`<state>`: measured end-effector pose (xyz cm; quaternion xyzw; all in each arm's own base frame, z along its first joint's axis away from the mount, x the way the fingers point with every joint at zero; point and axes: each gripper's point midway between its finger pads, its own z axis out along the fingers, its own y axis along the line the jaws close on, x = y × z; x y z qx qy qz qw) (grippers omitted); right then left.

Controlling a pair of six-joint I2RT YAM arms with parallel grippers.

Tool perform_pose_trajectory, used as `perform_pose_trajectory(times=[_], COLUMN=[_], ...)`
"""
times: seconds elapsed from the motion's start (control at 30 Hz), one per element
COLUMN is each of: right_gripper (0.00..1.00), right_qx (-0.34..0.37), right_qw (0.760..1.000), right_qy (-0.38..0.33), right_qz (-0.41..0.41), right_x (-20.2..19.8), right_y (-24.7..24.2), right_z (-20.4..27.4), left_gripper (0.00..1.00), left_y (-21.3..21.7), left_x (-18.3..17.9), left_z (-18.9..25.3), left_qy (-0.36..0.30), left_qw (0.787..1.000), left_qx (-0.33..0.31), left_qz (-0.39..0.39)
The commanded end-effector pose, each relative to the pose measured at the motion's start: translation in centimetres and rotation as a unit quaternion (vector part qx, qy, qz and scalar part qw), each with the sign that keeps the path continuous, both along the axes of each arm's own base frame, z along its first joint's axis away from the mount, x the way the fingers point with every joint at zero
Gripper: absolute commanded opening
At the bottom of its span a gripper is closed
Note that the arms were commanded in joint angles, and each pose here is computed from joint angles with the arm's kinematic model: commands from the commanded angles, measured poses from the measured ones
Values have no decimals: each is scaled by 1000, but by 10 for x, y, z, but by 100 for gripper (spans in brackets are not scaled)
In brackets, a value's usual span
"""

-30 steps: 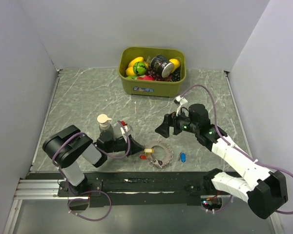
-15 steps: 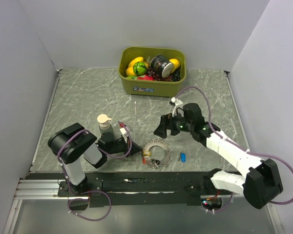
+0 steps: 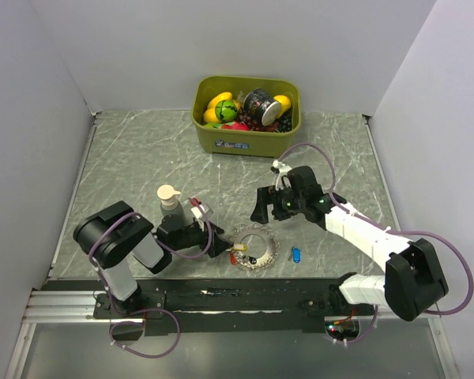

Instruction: Put the keys on the keyring

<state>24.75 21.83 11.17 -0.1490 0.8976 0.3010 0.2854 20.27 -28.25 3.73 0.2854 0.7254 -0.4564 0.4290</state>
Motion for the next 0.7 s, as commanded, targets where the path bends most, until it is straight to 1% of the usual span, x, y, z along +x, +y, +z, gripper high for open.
perform_pose_trajectory(times=[0.0, 0.03, 0.07, 0.1, 0.13, 0.17, 0.2, 0.23, 0.27, 0.3, 0.33, 0.37, 0.4, 0.43, 0.47, 0.5, 0.53, 0.6, 0.63, 0.67], right_gripper=[100, 100, 100, 100, 100, 100, 100, 100, 100, 100, 100, 100, 100, 100, 100, 100, 100, 99, 98, 97], right_qx=[1, 0, -3, -7, -9, -12, -16, -16, -17, -19, -18, -19, -22, -23, -24, -24, -26, -28, -32, -32], right_qw=[1000, 1000, 1000, 1000, 999, 999, 999, 999, 999, 998, 998, 998, 998, 997, 997, 997, 997, 996, 996, 996], right_qy=[-15, -12, -12, -7, -4, -1, 4, 8, 13, 16, 20, 22, 21, 24, 26, 27, 31, 38, 41, 44], right_qz=[-19, -22, -25, -27, -30, -33, -37, -43, -46, -51, -59, -57, -62, -66, -62, -63, -69, -70, -73, -73], right_x=[15, 16, 17, 17, 18, 18, 19, 20, 19, 20, 21, 20, 22, 22, 20, 21, 20, 18, 17, 17], right_y=[2, 1, 1, 0, 0, 0, 0, 0, 0, 0, 1, 3, 5, 6, 10, 12, 13, 19, 20, 22], right_z=[15, 14, 14, 12, 12, 11, 9, 8, 7, 6, 6, 5, 6, 6, 5, 6, 5, 3, 1, 0], left_gripper=[87, 96, 96, 96, 96, 96, 96, 96, 96, 96, 96, 96, 96, 96, 96, 96, 96, 96, 96, 96], left_y=[-6, -5, -5, -4, -4, -6, -6, -4, -6, -4, -1, 0, 6, 8, 13, 16, 18, 24, 28, 38], left_x=[19, 22, 24, 24, 27, 33, 34, 42, 50, 54, 59, 70, 73, 78, 89, 92, 97, 105, 111, 120], left_z=[112, 108, 111, 124, 128, 119, 138, 142, 136, 153, 156, 177, 177, 185, 206, 208, 227, 240, 253, 257], left_qy=[-198, -195, -199, -214, -227, -208, -228, -246, -220, -235, -242, -253, -251, -253, -260, -244, -253, -224, -219, -204], left_qw=[971, 973, 972, 969, 967, 974, 970, 967, 975, 971, 969, 964, 964, 962, 956, 958, 954, 953, 949, 941], left_qx=[-135, -122, -118, -122, -112, -80, -81, -58, -17, -12, 9, 11, 37, 42, 40, 45, 36, 17, 4, 2], left_qz=[18, 24, 26, 27, 29, 29, 30, 39, 38, 48, 53, 76, 84, 98, 130, 143, 159, 204, 227, 270])
